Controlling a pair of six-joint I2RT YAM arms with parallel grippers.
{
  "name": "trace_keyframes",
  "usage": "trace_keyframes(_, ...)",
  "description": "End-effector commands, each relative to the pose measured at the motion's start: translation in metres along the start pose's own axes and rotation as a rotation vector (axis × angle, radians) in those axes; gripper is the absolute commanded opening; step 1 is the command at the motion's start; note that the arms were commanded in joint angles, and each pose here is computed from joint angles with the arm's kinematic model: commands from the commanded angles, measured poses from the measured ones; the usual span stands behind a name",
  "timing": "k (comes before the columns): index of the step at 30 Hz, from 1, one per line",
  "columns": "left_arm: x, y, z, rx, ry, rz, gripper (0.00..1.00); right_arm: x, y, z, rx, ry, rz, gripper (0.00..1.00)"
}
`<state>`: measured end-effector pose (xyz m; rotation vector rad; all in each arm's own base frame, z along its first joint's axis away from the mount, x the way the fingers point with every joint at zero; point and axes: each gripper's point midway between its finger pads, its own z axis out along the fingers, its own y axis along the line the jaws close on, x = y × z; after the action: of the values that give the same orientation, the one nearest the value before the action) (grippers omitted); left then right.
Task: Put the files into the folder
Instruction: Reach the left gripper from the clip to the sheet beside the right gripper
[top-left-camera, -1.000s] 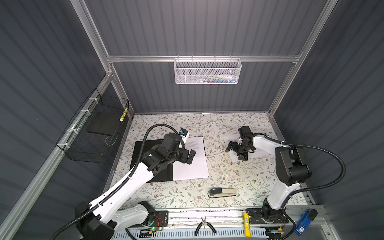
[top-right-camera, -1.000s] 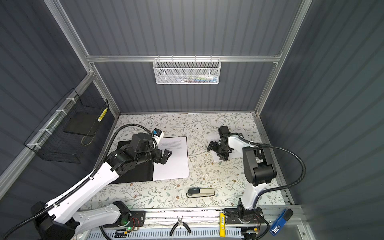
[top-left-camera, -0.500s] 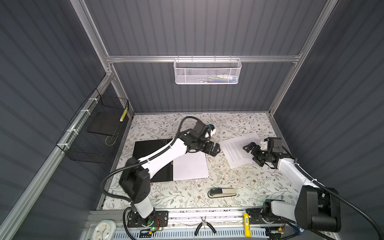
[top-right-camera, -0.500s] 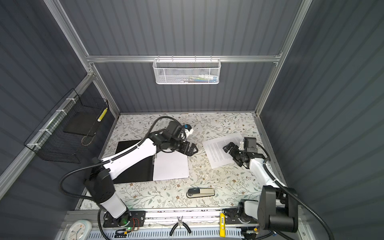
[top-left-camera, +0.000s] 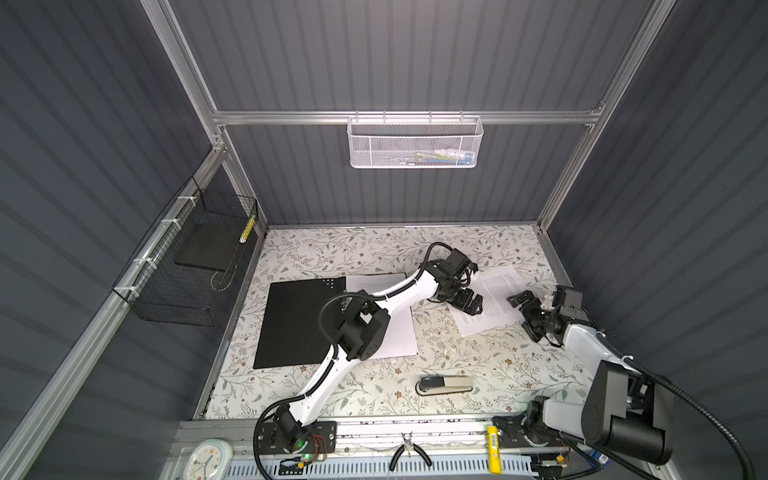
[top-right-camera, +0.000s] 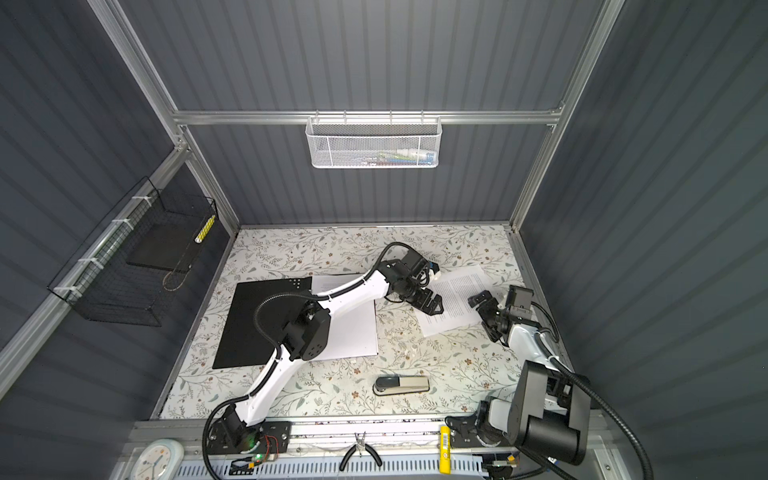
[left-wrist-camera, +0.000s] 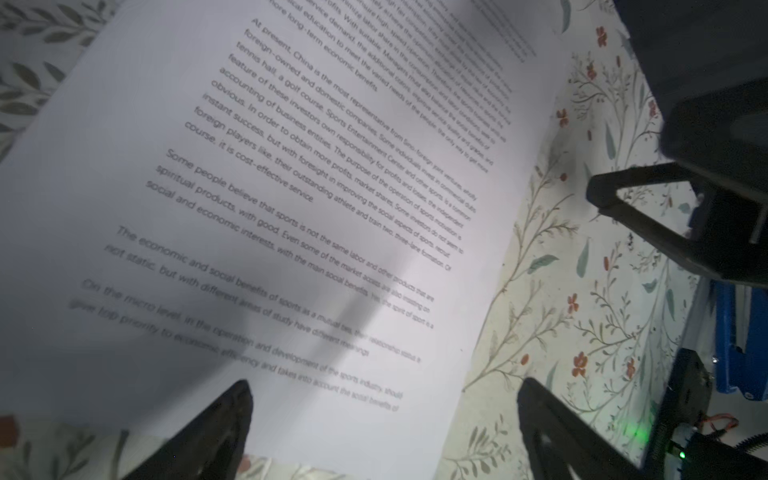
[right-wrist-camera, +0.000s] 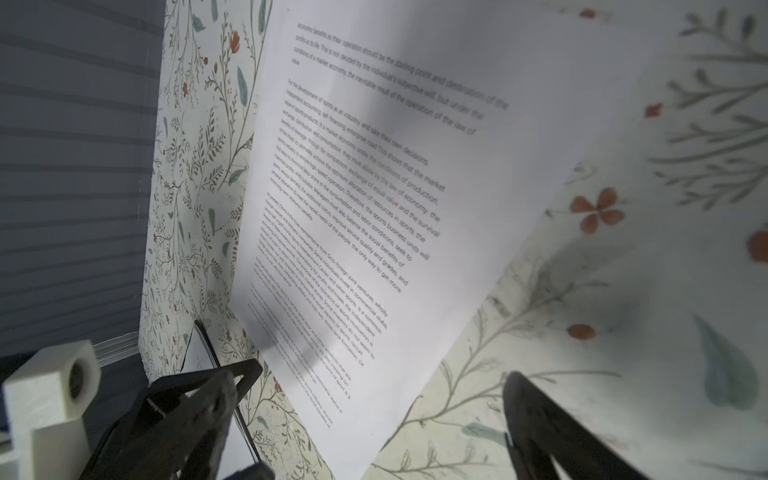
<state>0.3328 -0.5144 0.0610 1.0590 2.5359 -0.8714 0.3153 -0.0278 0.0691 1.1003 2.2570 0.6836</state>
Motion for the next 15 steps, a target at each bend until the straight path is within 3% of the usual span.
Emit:
trace_keyframes(1,-0.016,-0.004,-0.005,0.014,-0.024,0.044,1.0,-0.003,0.008,-0.003,-0.04,-0.012,-0.017,0.99)
trace_keyframes(7,-0.023,0.018,0.009,-0.047,-0.066,0.023,1.0,-0.001,0.005,-0.004,-0.042,-0.015,-0.027,0.99)
trace_keyframes(15,0.012,0.046,0.022,-0.115,0.011,-0.031,1.0,-0.016,0.007,0.0,-0.007,-0.027,-0.039,0.99)
